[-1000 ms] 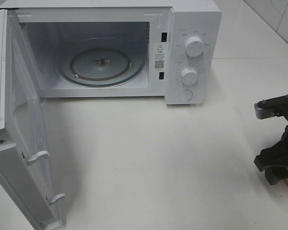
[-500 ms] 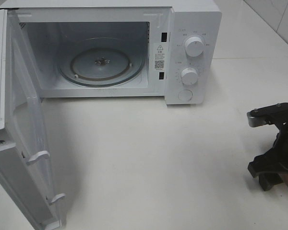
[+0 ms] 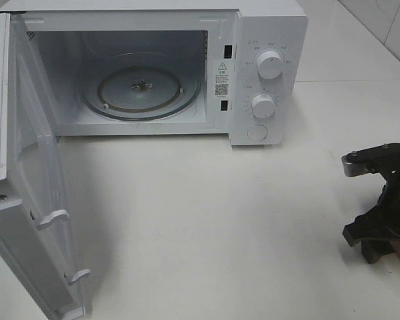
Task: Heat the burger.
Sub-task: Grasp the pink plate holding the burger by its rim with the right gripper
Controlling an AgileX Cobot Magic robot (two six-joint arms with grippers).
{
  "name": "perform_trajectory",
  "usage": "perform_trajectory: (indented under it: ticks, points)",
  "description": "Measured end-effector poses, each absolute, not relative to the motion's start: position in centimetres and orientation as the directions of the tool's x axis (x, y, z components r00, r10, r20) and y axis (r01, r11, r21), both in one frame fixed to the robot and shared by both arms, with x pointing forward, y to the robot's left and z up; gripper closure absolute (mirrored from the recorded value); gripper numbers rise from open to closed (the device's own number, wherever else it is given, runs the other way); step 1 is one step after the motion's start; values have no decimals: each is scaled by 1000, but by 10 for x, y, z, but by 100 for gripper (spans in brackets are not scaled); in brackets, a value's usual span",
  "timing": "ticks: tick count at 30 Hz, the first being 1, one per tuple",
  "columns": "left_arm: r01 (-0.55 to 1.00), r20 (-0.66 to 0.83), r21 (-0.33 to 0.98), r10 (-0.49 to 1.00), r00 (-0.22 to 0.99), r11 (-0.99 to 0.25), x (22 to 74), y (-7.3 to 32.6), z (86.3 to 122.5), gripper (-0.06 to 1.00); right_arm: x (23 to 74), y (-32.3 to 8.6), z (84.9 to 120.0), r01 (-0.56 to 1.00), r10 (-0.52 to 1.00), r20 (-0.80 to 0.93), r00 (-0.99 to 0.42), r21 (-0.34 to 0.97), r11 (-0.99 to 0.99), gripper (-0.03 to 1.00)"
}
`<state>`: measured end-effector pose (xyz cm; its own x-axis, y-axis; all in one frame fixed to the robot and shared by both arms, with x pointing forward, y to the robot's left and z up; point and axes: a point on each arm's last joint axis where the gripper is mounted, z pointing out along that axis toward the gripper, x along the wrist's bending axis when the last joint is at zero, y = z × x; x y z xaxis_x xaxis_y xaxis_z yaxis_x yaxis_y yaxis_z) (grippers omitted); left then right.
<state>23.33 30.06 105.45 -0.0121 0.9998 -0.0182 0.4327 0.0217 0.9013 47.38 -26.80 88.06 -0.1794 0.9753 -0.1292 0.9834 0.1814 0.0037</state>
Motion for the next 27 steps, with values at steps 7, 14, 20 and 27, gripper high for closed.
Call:
perform_trajectory:
  ticks: [7,14,20,27]
  points:
    - [433,-18,901,1000,-12,22,233,301,1055,-3,473,-269,880,985,975,-143,-169,-3,170,69]
    - [433,-18,901,1000,-12,22,233,301,1055,-3,472,-271,881,988,976,-156,-151,-11,152,87]
    - [433,-18,901,1000,-12,22,233,301,1055,-3,472,-271,881,988,975,-159,-154,-15,153,87]
    - [433,-18,901,1000,-12,22,233,301,1055,-3,472,-270,883,988,974,-171,-151,-27,149,89]
